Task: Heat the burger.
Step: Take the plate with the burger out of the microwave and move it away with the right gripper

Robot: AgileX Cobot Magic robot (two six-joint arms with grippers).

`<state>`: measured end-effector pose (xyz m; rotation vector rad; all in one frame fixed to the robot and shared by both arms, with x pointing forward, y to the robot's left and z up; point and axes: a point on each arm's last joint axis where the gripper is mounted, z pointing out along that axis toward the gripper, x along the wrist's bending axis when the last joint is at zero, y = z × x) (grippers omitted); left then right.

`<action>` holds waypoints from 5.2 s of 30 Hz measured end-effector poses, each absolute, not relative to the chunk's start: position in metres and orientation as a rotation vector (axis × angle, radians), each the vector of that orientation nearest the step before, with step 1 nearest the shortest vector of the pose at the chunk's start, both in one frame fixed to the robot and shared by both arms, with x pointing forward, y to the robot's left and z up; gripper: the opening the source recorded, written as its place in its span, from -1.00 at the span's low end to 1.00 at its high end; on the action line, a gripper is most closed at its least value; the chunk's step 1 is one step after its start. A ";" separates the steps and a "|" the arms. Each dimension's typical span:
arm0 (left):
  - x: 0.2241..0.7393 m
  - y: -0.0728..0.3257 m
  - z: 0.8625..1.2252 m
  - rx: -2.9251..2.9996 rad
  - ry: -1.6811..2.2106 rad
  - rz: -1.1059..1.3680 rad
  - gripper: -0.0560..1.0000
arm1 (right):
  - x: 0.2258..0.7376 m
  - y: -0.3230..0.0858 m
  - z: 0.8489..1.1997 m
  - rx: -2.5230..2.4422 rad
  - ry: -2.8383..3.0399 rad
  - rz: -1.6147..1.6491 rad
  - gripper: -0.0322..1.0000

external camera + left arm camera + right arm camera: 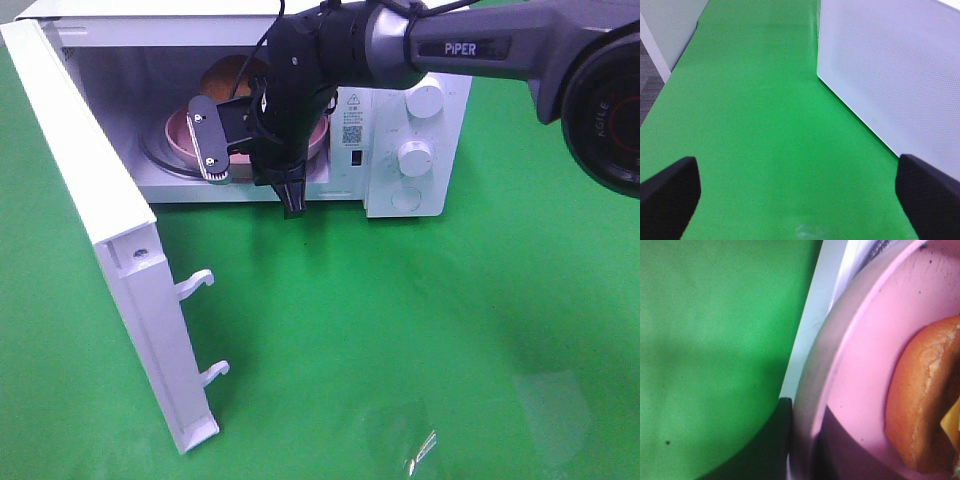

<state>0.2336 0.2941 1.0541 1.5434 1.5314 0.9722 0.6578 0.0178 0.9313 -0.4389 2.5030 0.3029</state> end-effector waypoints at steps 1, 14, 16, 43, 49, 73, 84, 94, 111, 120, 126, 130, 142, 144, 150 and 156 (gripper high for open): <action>0.234 0.294 1.054 1.543 1.531 0.972 0.96 | 0.658 0.018 0.931 -0.439 2.503 0.303 -0.78; 0.234 0.294 1.054 1.543 1.531 0.972 0.96 | 0.625 -0.006 0.934 -0.524 2.447 0.285 -0.78; 0.234 0.294 1.054 1.543 1.531 0.972 0.96 | 0.623 -0.007 0.933 -0.530 2.438 0.287 -0.78; 0.234 0.294 1.054 1.543 1.531 0.972 0.96 | 0.550 -0.045 0.961 -0.736 2.283 0.279 -0.78; 0.234 0.294 1.054 1.543 1.531 0.972 0.96 | 0.537 -0.054 0.968 -0.738 2.284 0.279 -0.78; 0.234 0.294 1.054 1.543 1.531 0.972 0.96 | 0.455 -0.125 1.009 -0.679 2.292 0.275 -0.78; 0.234 0.294 1.054 1.543 1.531 0.972 0.96 | 0.411 -0.169 1.023 -0.615 2.309 0.219 -0.78; 0.234 0.294 1.054 1.543 1.531 0.972 0.96 | 0.389 -0.200 1.031 -0.408 2.350 0.163 -0.78; 0.234 0.294 1.054 1.543 1.531 0.972 0.96 | 0.379 -0.236 1.025 0.250 2.471 -0.077 -0.78; 0.234 0.294 1.054 1.543 1.531 0.972 0.96 | 0.375 -0.243 1.024 0.581 2.442 -0.074 -0.78; 0.234 0.294 1.054 1.543 1.531 0.972 0.96 | 0.379 -0.242 1.015 0.812 2.406 -0.119 -0.78; 0.234 0.294 1.054 1.543 1.531 0.972 0.96 | 0.389 -0.238 1.004 0.941 2.348 -0.178 -0.78; 0.234 0.294 1.054 1.543 1.531 0.972 0.96 | 0.417 -0.221 0.963 1.139 2.244 -0.270 -0.78; 0.234 0.294 1.054 1.543 1.531 0.972 0.96 | 0.423 -0.220 0.952 1.160 2.260 -0.278 -0.78; 0.234 0.294 1.054 1.543 1.531 0.972 0.96 | 0.437 -0.228 0.929 1.246 2.269 -0.342 -0.78; 0.234 0.294 1.054 1.543 1.531 0.972 0.96 | 0.452 -0.245 0.899 1.373 2.281 -0.408 -0.78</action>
